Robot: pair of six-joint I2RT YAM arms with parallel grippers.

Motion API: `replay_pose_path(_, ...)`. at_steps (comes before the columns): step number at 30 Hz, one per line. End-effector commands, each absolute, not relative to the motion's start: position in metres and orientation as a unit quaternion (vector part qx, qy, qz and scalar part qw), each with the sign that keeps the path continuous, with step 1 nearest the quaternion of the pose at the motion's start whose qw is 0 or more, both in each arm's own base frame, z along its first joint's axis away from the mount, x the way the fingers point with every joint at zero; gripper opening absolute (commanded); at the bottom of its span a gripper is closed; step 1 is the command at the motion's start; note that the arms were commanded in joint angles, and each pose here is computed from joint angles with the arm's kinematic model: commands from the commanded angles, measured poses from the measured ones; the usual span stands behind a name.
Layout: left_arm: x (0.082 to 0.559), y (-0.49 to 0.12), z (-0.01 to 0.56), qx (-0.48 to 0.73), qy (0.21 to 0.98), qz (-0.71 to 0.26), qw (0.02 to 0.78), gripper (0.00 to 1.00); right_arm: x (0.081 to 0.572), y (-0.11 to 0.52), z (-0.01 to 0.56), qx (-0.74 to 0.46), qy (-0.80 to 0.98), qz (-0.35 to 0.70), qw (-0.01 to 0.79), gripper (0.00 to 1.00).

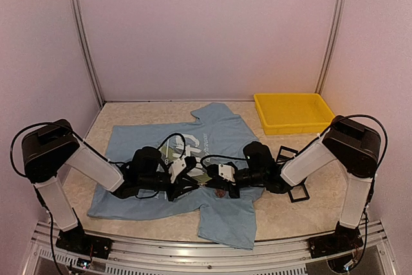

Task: Pin the brooch onto the clothing

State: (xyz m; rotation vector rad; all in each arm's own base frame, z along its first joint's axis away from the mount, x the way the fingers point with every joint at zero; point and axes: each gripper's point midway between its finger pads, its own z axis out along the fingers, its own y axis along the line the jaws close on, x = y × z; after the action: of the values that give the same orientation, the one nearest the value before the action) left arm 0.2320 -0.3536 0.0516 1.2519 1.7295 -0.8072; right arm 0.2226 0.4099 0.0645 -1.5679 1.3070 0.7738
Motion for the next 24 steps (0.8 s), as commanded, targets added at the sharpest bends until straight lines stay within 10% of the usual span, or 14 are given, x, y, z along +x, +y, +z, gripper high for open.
replay_pose_path(1, 0.232, -0.366, 0.064, 0.505, 0.668, -0.343, 0.426, 0.13, 0.218, 0.412, 0.077, -0.638, 0.516, 0.326, 0.469, 0.0)
replay_pose_path(11, 0.22, -0.364, 0.065, 0.506, 0.677, -0.337, 0.415, 0.0, 0.225, 0.411, 0.081, -0.632, 0.526, 0.31, 0.477, 0.0)
replay_pose_path(18, 0.222, -0.37, 0.069, 0.493, 0.703, -0.347, 0.377, 0.0, 0.224, 0.391, 0.105, -0.599, 0.544, 0.279, 0.517, 0.29)
replay_pose_path(24, 0.222, -0.371, 0.073, 0.489, 0.715, -0.341, 0.365, 0.0, 0.191, 0.396, 0.105, -0.593, 0.538, 0.299, 0.519, 0.21)
